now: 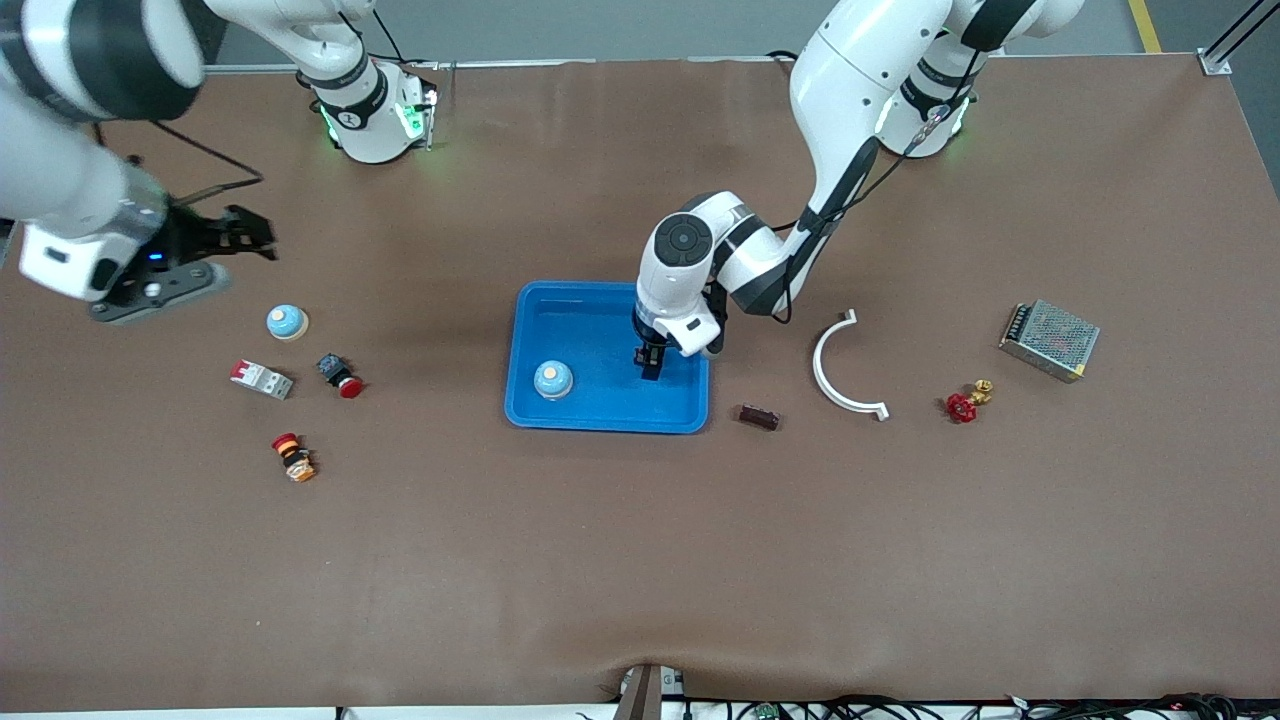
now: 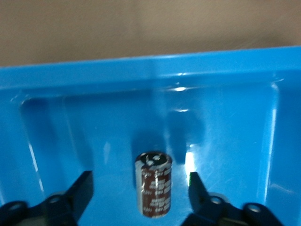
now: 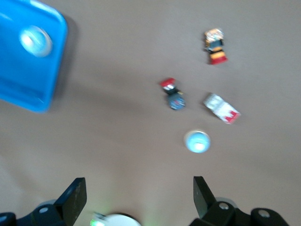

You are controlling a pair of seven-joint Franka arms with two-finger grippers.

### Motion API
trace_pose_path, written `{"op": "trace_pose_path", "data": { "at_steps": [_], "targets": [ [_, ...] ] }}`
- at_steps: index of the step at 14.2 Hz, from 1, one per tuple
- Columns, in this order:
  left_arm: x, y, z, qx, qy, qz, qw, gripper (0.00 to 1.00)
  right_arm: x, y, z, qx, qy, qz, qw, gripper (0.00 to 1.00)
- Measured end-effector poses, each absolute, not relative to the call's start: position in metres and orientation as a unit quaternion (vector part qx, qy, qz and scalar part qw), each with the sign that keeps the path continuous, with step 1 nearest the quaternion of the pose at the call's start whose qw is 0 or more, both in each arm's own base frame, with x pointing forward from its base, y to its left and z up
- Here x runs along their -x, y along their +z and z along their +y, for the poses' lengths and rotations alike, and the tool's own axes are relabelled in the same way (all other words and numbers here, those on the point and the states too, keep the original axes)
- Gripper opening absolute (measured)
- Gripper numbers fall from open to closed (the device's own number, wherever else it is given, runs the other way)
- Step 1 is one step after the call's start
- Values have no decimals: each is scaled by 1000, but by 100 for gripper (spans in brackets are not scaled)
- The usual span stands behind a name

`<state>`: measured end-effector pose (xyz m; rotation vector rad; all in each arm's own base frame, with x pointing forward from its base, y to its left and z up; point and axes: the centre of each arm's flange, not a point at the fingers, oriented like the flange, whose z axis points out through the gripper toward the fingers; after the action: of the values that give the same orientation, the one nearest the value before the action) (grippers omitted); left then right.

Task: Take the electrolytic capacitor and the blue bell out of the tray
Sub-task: 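Grasp the second capacitor with the left gripper while the right gripper grasps the bell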

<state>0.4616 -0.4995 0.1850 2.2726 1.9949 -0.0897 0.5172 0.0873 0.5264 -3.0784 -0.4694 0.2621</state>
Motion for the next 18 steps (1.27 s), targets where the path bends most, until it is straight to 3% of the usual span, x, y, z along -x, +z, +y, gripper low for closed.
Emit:
{"op": "trace_pose_path", "data": {
  "at_steps": [3, 5, 11, 18],
  "targets": [
    [-462, 185, -499, -762, -14, 644, 59, 48, -517, 517, 170, 994, 54, -92, 13, 100],
    [-463, 185, -499, -765, -10, 641, 60, 33, -525, 492, 209, 997, 41, -60, 17, 100],
    [-482, 207, -489, -769, 0, 636, 60, 34, -545, 401, 284, 999, 30, 5, 40, 100],
    [-519, 273, -396, -790, -29, 611, 36, 34, -552, 319, 333, 998, 23, 29, 48, 100]
  ]
}}
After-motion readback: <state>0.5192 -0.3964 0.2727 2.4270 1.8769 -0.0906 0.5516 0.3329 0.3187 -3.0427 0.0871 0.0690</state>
